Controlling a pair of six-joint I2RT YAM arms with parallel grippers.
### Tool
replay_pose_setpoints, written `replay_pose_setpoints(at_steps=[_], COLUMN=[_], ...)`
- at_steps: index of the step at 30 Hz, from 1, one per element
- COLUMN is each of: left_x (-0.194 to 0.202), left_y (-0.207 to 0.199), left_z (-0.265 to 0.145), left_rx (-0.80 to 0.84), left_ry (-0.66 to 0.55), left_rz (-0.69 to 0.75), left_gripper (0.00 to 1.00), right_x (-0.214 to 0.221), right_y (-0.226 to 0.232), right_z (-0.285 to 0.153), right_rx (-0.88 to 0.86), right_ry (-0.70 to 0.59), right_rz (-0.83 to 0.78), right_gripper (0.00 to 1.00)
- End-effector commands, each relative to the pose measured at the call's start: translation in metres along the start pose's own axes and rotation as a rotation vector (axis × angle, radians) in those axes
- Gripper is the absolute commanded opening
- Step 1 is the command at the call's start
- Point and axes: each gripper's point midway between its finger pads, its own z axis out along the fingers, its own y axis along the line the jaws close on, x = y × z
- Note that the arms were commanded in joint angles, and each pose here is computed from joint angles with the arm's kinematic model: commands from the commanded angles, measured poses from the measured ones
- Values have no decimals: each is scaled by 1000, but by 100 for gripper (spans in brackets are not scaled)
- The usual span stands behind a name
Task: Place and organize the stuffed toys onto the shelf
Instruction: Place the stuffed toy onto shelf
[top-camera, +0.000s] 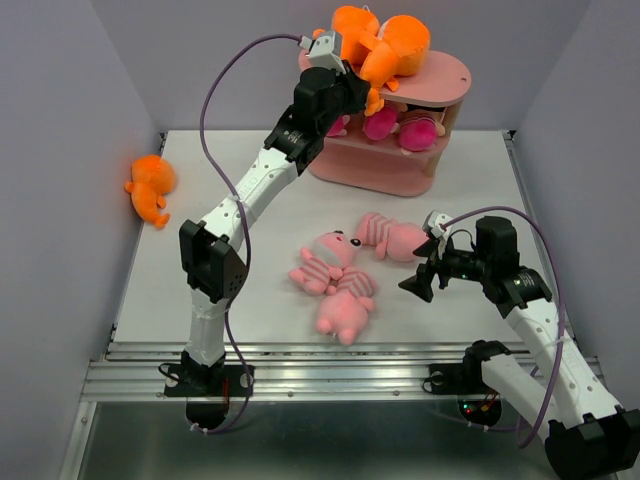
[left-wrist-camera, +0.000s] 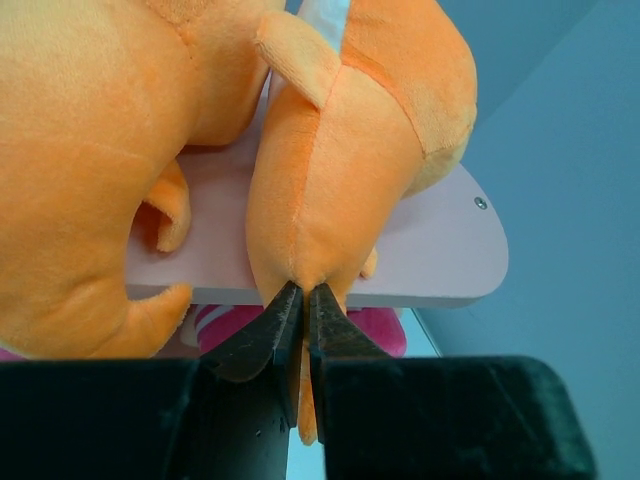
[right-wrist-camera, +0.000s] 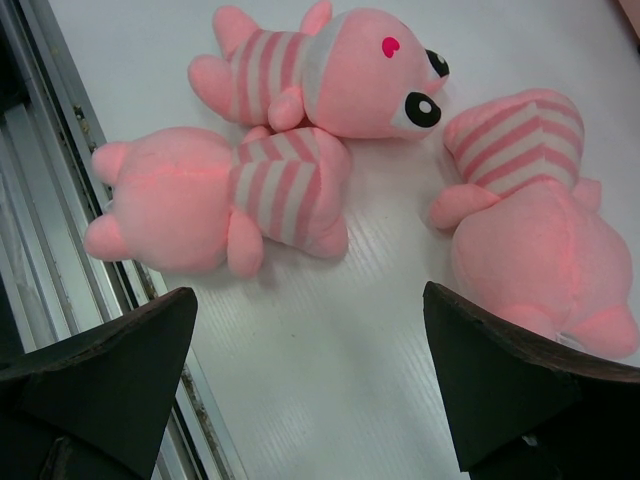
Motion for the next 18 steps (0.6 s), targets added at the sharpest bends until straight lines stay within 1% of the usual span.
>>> replay_pose_setpoints(at_steps=[1,11,16,18], left_x=[-45,-50,-49,-49], left_y=[-26,-30,-29,-27], left_z=[-4,0,2,2], left_rx=[82,93,92,89], left_ry=[-125,-152,-156,-158], left_rz=[3,-2,-2,-1], left_gripper=[15,14,9,3], right_x=[-5,-4,-4,-4], right_y=[0,0,0,0], right_z=[0,0,0,0], right_rx=[-9,-9,-9,-9], right_ry=[-14,-13,-12,-12], right_rz=[-24,-25,-23,-23], right_gripper=[100,100,100,100])
